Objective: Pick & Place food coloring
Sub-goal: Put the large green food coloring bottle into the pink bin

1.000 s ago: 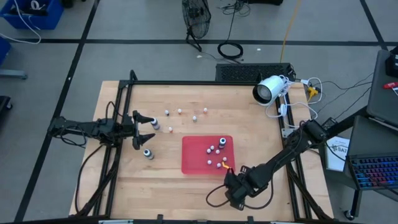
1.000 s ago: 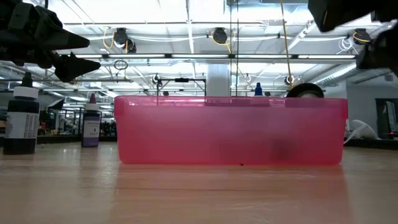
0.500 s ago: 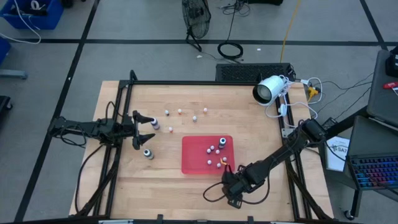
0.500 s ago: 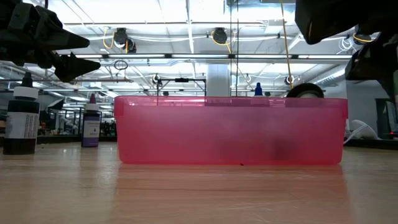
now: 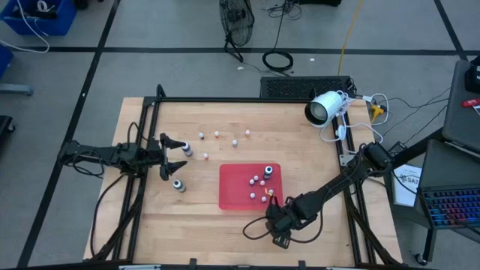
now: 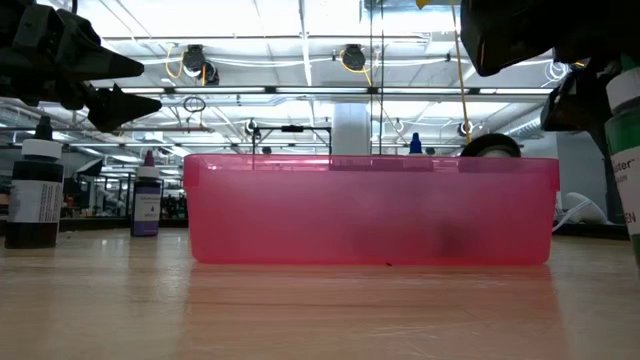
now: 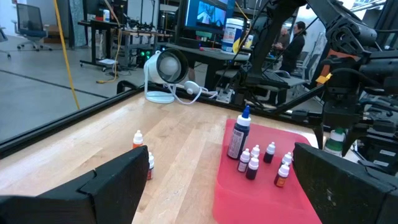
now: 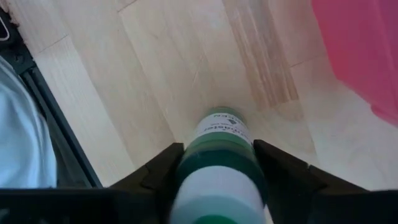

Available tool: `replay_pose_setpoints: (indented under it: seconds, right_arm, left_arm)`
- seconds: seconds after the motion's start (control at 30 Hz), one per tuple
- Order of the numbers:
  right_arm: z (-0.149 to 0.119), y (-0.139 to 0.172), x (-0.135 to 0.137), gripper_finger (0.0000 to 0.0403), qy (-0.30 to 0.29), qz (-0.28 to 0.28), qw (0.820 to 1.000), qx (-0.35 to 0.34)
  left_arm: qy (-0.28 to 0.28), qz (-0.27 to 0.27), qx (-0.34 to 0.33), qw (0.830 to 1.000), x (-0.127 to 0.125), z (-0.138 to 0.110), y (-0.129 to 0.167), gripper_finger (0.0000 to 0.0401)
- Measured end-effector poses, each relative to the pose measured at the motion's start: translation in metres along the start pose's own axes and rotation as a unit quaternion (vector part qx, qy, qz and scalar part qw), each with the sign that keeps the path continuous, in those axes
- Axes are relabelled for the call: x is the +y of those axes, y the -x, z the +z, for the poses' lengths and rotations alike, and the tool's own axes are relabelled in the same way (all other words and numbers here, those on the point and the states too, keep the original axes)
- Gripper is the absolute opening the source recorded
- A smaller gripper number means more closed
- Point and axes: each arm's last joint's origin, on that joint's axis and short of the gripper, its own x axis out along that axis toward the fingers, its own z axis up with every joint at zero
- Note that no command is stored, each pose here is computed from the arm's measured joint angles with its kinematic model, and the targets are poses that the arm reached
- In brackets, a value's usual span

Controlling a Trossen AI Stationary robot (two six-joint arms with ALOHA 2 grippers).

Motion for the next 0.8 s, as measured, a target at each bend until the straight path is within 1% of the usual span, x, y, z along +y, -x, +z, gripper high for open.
replay_pose_setpoints:
  seconds: [0.13,0.3,0.43,0.53,0.63,0.7,0.8]
  right_arm:
    - [-0.001,0.0,0.002,0.0125,0.026,0.004,1.0,-0.002]
    - [-0.003,0.0,0.008,0.0123,0.057,0.022,0.998,-0.013]
    - [-0.005,0.008,0.016,0.0123,0.086,0.033,0.996,-0.021]
    - [-0.005,0.024,0.022,0.0123,0.104,0.041,0.992,-0.051]
    - [-0.003,0.049,0.025,0.0123,0.131,0.038,0.986,-0.097]
    - [-0.002,0.068,0.023,0.0123,0.153,0.021,0.979,-0.134]
    - [0.003,0.092,0.014,0.0123,0.169,-0.012,0.97,-0.177]
  left_arm:
    - [0.0,0.0,0.0,1.0,0.0,0.0,0.0,0.0392]
    - [0.0,0.0,0.0,1.0,0.0,0.0,0.0,0.0392]
    - [0.0,0.0,0.0,1.0,0.0,0.0,0.0,0.0392]
    - [0.0,0.0,0.0,1.0,0.0,0.0,0.0,0.0392]
    - [0.0,0.0,0.0,1.0,0.0,0.0,0.0,0.0392]
    - [0.0,0.0,0.0,1.0,0.0,0.0,0.0,0.0392]
    - [0.0,0.0,0.0,1.0,0.0,0.0,0.0,0.0392]
